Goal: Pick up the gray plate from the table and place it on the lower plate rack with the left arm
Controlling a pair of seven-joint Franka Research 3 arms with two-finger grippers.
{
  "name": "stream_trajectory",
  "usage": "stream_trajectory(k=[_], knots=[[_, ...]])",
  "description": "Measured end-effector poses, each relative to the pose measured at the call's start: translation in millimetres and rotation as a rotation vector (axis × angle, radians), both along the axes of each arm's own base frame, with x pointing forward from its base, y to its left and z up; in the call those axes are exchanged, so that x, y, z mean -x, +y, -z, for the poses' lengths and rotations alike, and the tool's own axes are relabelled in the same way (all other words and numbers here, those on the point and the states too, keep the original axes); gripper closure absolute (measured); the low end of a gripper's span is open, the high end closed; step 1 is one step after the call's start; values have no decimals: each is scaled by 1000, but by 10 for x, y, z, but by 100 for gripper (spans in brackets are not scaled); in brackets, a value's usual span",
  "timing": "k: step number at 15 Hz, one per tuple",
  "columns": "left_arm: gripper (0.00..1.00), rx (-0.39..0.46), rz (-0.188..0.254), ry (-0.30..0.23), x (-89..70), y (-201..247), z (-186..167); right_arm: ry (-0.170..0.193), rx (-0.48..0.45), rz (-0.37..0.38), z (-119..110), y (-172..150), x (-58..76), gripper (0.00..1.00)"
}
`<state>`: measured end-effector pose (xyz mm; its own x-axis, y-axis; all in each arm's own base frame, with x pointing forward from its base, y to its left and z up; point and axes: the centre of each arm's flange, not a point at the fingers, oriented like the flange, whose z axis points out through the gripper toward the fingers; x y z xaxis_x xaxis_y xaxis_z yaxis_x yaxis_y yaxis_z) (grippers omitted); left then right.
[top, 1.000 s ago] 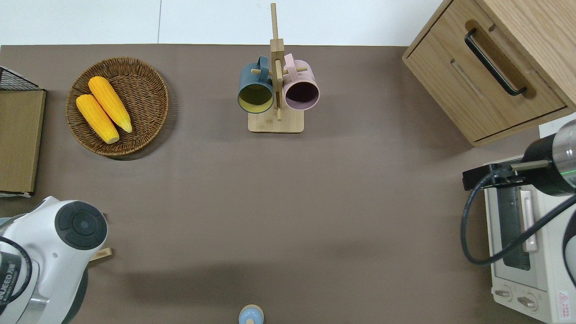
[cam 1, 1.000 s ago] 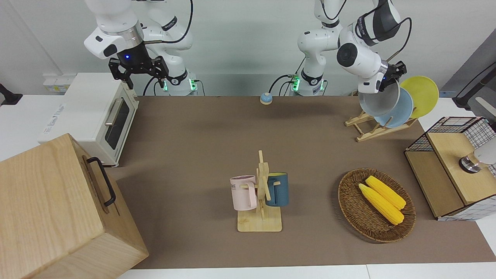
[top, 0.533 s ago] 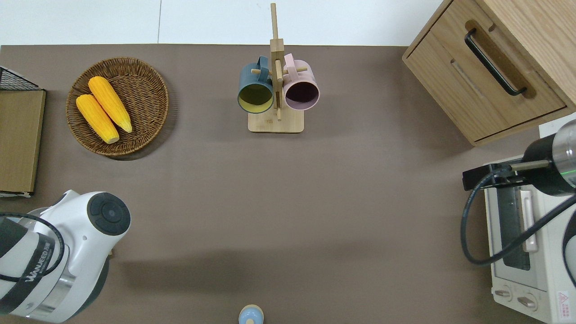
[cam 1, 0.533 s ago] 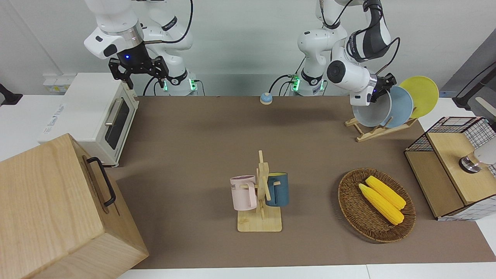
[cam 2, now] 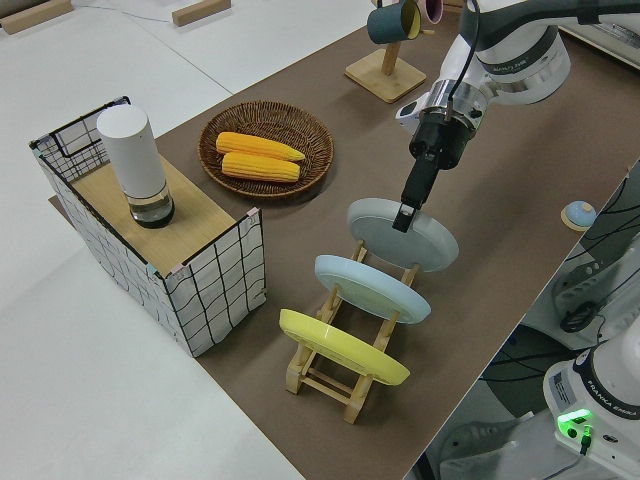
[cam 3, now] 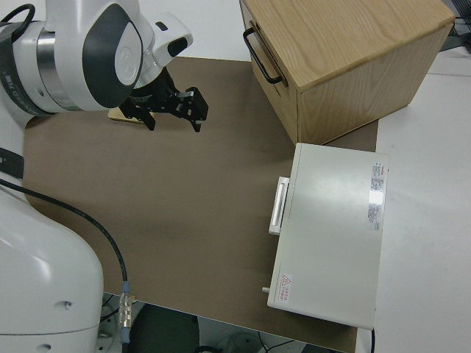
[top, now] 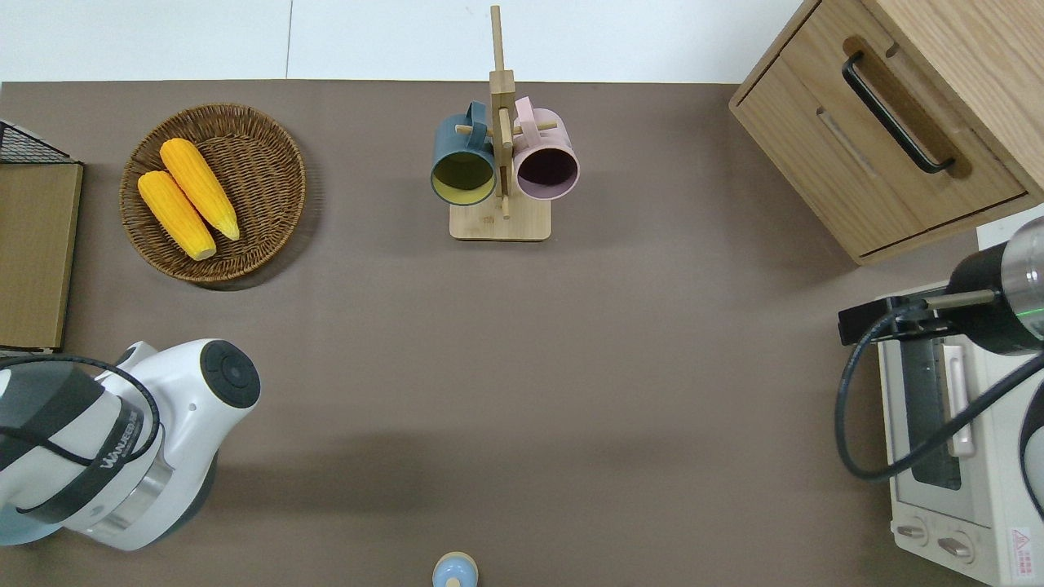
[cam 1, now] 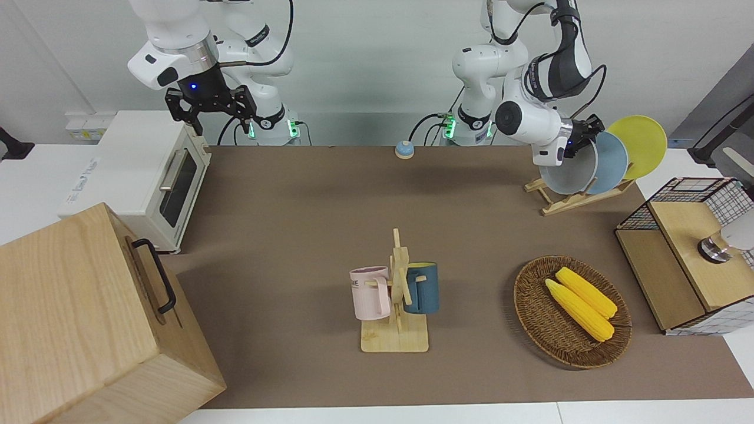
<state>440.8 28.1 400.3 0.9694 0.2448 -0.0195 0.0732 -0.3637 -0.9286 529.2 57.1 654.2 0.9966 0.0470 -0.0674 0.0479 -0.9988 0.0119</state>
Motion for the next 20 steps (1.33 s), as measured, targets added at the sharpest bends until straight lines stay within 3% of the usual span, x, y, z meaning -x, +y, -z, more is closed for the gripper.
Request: stream_trajectory(k=[10,13,20], knots=[[100,-19,-7,-1,7,-109,316,0,0,0,0,0,0,1],[94,-24,-9,2,14,-114,313,0,0,0,0,0,0,1],[21,-54,-11,23,57,-191,295,0,0,0,0,0,0,1]])
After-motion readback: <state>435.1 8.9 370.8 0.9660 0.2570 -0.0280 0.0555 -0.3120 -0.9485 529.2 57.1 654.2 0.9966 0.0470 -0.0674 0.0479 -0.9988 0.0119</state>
